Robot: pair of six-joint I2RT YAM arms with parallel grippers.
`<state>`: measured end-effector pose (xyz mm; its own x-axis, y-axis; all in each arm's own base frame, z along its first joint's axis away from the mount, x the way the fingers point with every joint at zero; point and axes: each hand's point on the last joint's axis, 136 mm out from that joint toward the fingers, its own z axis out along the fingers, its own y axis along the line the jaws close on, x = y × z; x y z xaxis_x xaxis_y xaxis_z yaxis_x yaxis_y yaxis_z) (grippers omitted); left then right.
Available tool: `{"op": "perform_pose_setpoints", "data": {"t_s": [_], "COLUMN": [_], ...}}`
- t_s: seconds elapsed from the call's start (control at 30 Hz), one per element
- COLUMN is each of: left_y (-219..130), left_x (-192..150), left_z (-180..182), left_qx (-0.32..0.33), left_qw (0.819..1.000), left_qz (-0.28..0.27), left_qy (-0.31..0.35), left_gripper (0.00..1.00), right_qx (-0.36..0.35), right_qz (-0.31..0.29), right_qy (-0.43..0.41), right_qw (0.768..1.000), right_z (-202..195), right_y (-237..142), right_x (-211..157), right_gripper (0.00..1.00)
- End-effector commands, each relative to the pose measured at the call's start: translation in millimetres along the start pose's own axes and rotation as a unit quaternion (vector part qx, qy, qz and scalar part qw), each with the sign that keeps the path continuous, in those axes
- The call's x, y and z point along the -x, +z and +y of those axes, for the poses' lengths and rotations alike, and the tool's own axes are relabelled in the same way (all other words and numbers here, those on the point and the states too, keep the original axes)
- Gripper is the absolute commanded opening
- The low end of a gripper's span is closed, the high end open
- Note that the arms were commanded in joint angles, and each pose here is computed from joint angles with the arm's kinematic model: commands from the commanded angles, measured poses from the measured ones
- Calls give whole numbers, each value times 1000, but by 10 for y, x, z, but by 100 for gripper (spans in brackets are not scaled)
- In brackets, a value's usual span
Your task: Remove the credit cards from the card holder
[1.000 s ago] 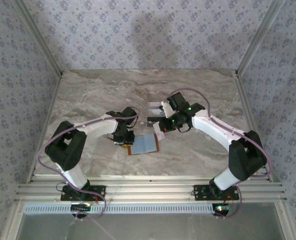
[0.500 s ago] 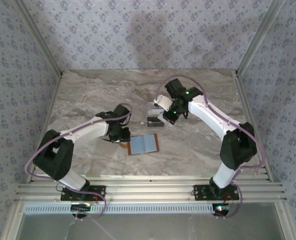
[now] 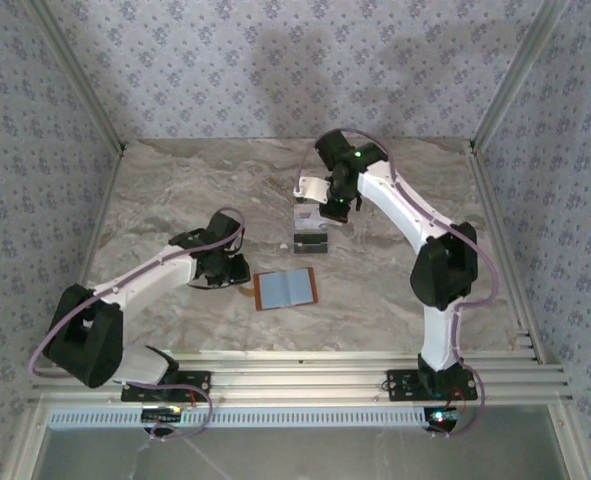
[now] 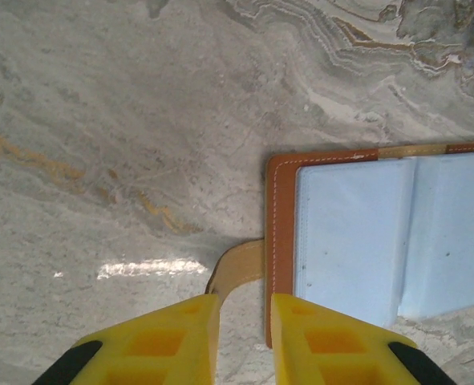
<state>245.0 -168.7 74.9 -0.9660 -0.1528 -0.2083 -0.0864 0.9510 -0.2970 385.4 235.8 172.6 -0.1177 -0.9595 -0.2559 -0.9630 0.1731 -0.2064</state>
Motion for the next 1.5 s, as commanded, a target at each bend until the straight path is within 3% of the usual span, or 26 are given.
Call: {"op": "perform_pose_setpoints", "data": {"t_s": [0.0, 0.47, 1.0, 1.47], "left_y": [-64, -141, -209, -206], "left_x": [11, -19, -6, 11], "left_z": [22, 116, 244, 246], "left_qx": [-9, -4, 6, 5], "left_qw": [1000, 999, 998, 998], "left_qz": [-12, -26, -36, -34], "left_qy": [-16, -31, -41, -44], "left_gripper": [25, 25, 25, 25], "right_qx": [15, 11, 7, 59], "right_qz": [21, 13, 36, 48], "right_qy": [-57, -104, -133, -158], "right_qw": [998, 994, 990, 985], "right_z": [-31, -246, -326, -127], "right_y": [11, 337, 662, 874], "right_x": [17, 350, 329, 198], "right_gripper": [0, 0, 0, 0]}}
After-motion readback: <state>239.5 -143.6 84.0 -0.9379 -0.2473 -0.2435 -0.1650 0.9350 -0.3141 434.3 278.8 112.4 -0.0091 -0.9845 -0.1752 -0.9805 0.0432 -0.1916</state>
